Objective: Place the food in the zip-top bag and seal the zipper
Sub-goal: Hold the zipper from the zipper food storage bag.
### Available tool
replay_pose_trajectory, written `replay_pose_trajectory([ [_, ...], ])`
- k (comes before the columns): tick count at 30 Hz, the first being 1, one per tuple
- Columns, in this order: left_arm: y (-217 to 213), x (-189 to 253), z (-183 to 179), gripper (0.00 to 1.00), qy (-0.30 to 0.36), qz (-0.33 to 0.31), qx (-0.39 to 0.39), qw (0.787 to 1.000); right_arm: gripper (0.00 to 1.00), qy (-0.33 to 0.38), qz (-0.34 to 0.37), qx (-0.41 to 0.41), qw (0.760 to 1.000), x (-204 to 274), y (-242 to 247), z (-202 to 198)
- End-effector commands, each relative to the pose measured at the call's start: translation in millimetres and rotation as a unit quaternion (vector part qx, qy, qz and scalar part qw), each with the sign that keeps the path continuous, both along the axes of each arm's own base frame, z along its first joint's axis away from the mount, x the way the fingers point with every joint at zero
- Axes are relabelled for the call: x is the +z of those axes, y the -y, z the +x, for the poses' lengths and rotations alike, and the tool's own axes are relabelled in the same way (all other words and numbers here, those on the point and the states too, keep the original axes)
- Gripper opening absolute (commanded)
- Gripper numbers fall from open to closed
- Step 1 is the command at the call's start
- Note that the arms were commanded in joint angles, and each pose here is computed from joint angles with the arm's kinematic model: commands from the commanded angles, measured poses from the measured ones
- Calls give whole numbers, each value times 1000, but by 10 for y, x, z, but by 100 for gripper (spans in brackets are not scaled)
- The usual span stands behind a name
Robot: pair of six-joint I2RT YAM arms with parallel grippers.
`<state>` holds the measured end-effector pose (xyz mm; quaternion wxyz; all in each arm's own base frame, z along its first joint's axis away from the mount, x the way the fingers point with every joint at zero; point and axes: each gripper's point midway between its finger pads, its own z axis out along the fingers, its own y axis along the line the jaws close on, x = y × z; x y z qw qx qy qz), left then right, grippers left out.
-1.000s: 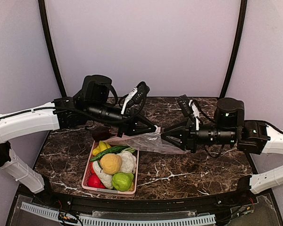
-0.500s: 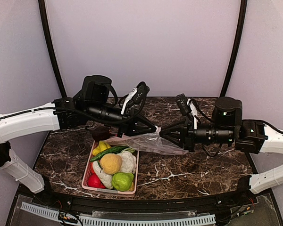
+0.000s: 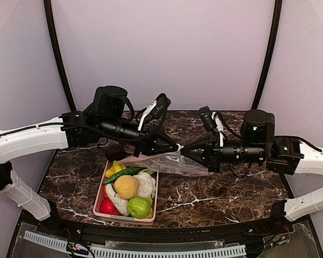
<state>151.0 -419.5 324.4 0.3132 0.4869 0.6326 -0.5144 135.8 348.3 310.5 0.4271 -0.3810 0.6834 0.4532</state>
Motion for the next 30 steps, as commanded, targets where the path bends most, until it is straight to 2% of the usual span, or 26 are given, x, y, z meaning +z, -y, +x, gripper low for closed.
replay_pose_trajectory([
  [1,-49,9,-68,1,-2,-2,-11,1000,5,16,27,1,1000,201,-30,34],
  [6,-54,1,-75,1,-3,-1,-13,1000,0,13,22,3,1000,158,-49,39],
  [13,-56,-24,-62,3,-1,4,-10,1000,0,18,22,-8,1000,158,-28,72],
  [15,-71,-52,-45,32,0,14,-5,1000,0,18,17,-12,1000,133,-21,88],
  [17,-76,-52,-14,50,5,20,2,1000,0,16,13,-13,1000,111,-21,90],
  [20,-69,3,8,62,13,23,2,1000,0,13,10,-13,1000,90,-19,89],
  [24,-48,-2,34,63,17,34,-2,999,0,8,5,-13,1000,60,-26,90],
  [30,-14,26,71,49,24,38,-7,999,0,-1,-5,-8,1000,-1,-49,81],
])
